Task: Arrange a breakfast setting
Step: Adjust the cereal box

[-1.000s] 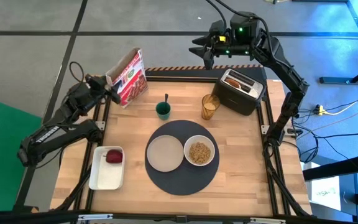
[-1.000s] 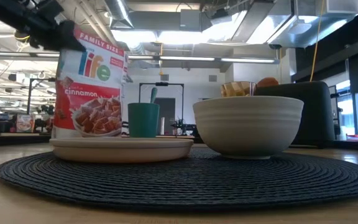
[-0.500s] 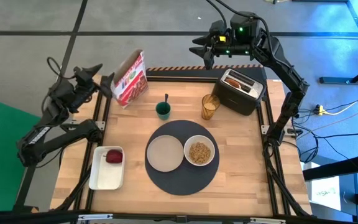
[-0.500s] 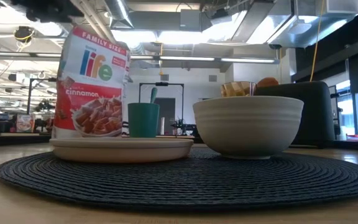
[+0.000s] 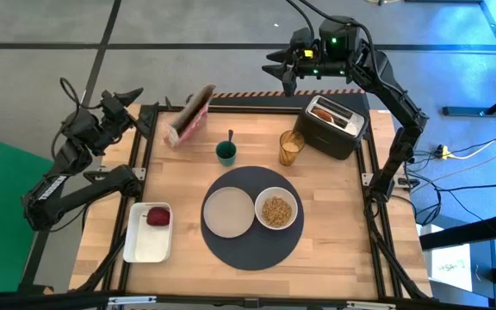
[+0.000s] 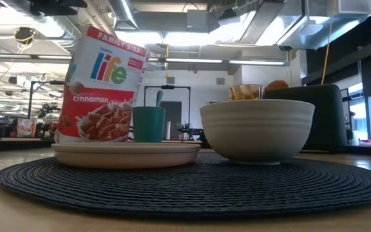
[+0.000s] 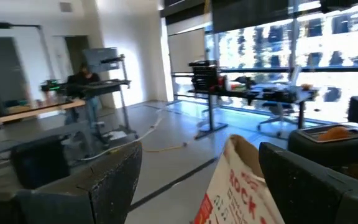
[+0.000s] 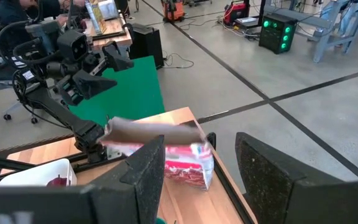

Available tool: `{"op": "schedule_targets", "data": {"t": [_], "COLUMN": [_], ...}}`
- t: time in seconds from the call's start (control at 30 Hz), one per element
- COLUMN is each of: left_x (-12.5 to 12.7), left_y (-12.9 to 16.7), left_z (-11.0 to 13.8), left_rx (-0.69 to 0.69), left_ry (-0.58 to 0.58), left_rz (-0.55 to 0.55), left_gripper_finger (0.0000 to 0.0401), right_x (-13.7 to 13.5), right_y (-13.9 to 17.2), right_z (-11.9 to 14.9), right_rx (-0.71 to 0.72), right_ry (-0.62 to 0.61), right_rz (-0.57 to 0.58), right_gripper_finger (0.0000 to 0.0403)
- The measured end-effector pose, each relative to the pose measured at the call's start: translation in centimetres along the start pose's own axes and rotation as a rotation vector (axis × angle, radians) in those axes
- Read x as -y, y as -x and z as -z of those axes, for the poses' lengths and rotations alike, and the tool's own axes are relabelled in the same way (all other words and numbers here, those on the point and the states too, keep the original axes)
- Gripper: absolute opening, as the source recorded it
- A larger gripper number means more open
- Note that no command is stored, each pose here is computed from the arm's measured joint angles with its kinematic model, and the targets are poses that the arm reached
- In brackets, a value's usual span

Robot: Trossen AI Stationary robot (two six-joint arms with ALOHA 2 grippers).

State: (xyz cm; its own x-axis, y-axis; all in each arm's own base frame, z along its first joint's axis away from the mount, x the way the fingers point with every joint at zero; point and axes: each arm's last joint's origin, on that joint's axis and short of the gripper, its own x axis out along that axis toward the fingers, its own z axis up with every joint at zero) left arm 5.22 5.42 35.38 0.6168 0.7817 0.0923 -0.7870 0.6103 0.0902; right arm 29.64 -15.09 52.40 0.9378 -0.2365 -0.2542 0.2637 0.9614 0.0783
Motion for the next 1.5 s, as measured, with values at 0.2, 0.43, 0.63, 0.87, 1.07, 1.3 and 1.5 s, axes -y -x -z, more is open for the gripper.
{"op": "schedule_targets", "data": {"t": [0.2, 0.43, 0.63, 0.87, 1.07, 1.3, 1.5], "left_x": [0.5, 0.9, 1.0, 1.0, 1.3, 1.3, 1.2], "left_y": [0.1, 0.3, 0.3, 0.4, 0.1, -0.4, -0.4], "left_z": [0.4, 1.8, 1.9, 2.3, 3.2, 3.4, 3.4], "left_rx": [-0.039, -0.183, -0.188, -0.226, -0.336, -0.358, -0.359], "left_ry": [0.039, 0.044, 0.019, 0.023, 0.044, 0.033, 0.032], "left_rz": [0.155, 0.271, 0.296, 0.305, 0.364, 0.313, 0.302], "left_gripper_finger": [0.0318, 0.0318, 0.0318, 0.0318, 0.0318, 0.0318, 0.0318], "right_x": [0.0, 0.3, 1.1, 1.5, -0.9, -6.0, -7.9], "right_y": [0.0, -1.2, -4.5, -6.2, -8.6, -12.9, -15.2], "right_z": [0.0, 0.8, 3.5, 6.7, 9.9, 13.7, 16.5], "right_rx": [0.001, -0.053, -0.238, -0.482, -0.711, -0.81, -0.836], "right_ry": [0.0, -0.017, -0.005, 0.022, 0.233, 0.544, 0.608], "right_rz": [0.0, -0.001, -0.017, -0.028, -0.17, -0.393, -0.446], "right_gripper_finger": [0.0185, 0.0185, 0.0185, 0.0185, 0.0183, 0.0183, 0.0183]}}
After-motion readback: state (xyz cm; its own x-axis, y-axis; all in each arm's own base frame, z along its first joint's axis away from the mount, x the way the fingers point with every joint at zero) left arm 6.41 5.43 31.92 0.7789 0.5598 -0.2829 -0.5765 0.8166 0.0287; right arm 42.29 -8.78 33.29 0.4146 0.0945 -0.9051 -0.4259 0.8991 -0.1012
